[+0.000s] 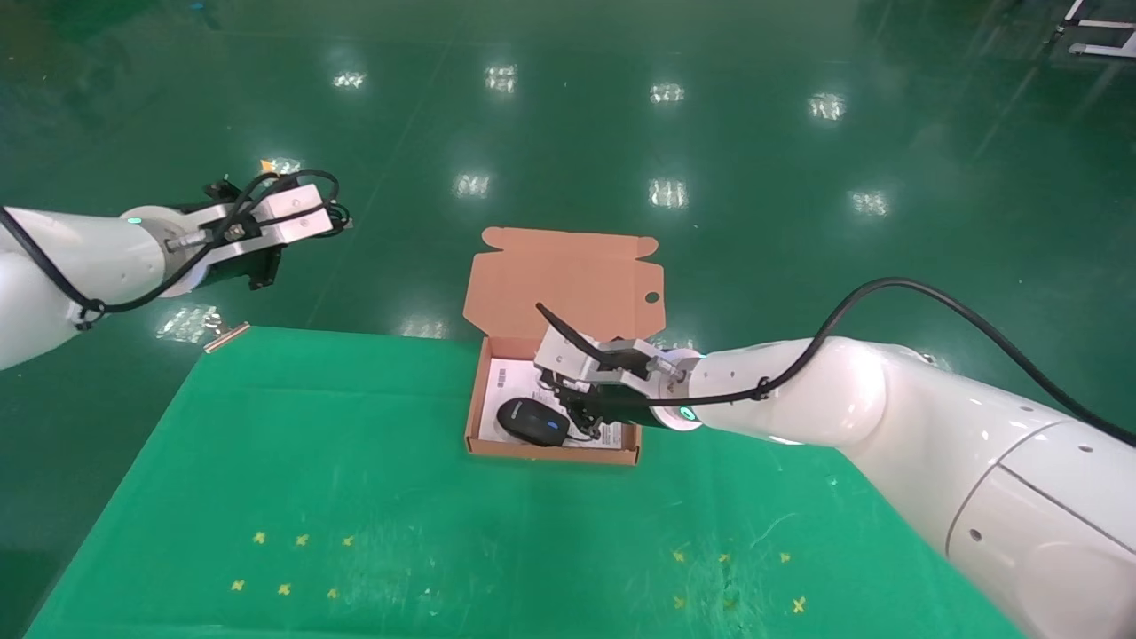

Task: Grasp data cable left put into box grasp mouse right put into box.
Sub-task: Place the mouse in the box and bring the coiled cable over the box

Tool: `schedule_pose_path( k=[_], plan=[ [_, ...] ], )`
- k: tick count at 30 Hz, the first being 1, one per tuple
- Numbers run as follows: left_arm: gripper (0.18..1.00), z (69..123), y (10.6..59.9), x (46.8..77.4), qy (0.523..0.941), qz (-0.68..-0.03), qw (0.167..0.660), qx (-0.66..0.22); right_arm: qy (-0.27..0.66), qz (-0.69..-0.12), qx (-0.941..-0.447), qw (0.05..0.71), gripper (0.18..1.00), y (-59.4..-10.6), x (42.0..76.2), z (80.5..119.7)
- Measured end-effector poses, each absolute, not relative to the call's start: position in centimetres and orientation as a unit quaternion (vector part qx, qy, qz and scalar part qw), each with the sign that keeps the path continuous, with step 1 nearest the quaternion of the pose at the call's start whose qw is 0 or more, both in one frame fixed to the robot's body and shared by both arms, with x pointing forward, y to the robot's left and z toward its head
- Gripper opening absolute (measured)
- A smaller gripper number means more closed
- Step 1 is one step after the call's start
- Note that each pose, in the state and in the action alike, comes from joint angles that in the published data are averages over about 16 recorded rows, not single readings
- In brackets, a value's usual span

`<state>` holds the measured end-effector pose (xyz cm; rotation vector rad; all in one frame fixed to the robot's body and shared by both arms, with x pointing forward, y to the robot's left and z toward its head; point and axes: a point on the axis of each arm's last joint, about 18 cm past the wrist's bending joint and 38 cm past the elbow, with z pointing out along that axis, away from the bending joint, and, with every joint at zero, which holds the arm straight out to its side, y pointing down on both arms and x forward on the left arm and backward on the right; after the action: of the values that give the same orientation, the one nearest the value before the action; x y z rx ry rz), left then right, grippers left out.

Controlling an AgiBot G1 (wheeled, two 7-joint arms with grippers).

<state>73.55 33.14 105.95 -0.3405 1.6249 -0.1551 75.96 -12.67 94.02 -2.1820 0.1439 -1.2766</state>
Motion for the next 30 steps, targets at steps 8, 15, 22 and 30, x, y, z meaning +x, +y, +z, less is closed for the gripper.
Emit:
schedule_pose_path(
  k=[8, 15, 22, 30],
  plan=[
    [0.26, 105.0, 31.2, 73.9, 0.728, -0.09, 0.666, -0.135, 0.054, -0.494, -0.815, 0.299, 0.439, -14.0, 75.9, 95.2],
    [0.26, 103.2, 27.8, 74.5, 0.737, -0.126, 0.655, -0.108, 0.06, -0.513, -0.805, 0.292, 0.604, -16.6, 75.6, 96.9],
    [0.26, 100.9, 23.9, 75.4, 0.746, -0.163, 0.641, -0.081, 0.068, -0.526, -0.8, 0.281, 0.758, -20.2, 74.6, 98.3],
    [0.26, 98.0, 19.7, 76.3, 0.756, -0.189, 0.624, -0.049, 0.078, -0.534, -0.8, 0.265, 0.888, -24.1, 72.8, 99.2]
  ],
)
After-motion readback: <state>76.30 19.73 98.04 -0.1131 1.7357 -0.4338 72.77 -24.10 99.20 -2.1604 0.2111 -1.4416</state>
